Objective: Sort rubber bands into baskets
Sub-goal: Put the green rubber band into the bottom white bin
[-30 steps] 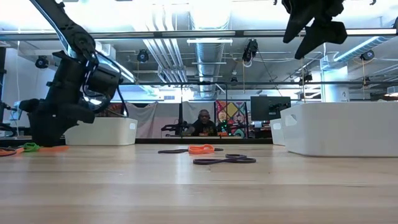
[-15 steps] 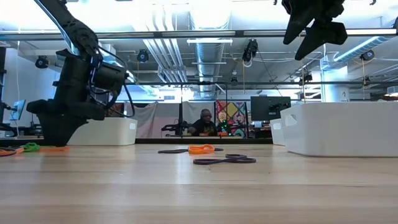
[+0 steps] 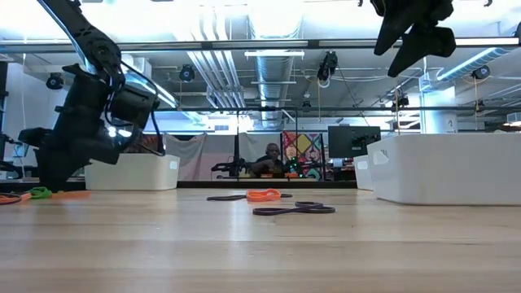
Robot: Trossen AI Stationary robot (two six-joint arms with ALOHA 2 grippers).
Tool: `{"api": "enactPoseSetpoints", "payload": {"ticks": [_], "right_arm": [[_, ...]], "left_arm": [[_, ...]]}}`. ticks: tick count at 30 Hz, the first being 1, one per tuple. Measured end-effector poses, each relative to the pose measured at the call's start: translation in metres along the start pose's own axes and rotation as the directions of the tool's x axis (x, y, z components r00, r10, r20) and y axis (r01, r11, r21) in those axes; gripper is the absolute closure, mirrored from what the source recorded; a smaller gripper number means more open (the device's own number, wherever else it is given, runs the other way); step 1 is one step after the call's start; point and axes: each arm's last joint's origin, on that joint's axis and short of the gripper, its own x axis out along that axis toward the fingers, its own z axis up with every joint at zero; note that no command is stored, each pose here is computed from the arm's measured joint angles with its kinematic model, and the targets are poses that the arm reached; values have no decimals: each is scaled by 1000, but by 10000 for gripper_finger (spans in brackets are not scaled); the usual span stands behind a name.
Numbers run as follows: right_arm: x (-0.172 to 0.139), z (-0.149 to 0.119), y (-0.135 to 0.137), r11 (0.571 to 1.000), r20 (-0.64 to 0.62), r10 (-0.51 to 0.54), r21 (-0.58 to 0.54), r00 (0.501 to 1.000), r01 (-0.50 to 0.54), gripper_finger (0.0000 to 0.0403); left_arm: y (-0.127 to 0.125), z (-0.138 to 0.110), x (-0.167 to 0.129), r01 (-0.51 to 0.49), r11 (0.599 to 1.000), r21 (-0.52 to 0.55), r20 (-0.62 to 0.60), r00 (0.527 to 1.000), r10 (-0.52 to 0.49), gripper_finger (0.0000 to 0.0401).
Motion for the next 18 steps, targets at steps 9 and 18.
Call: {"api": "enactPoseSetpoints", "payload": {"ticks": [9, 18], "right_arm": [[-4, -11, 8, 994, 24, 5, -107, 1000, -3, 160], [-1, -2, 14, 968, 149, 43, -250, 988, -4, 170]], "left_arm": [[-23, -1, -51, 221, 972, 85, 226, 945, -235, 401], [-77, 14, -114, 582, 764, 277, 497, 594, -632, 401]]}}
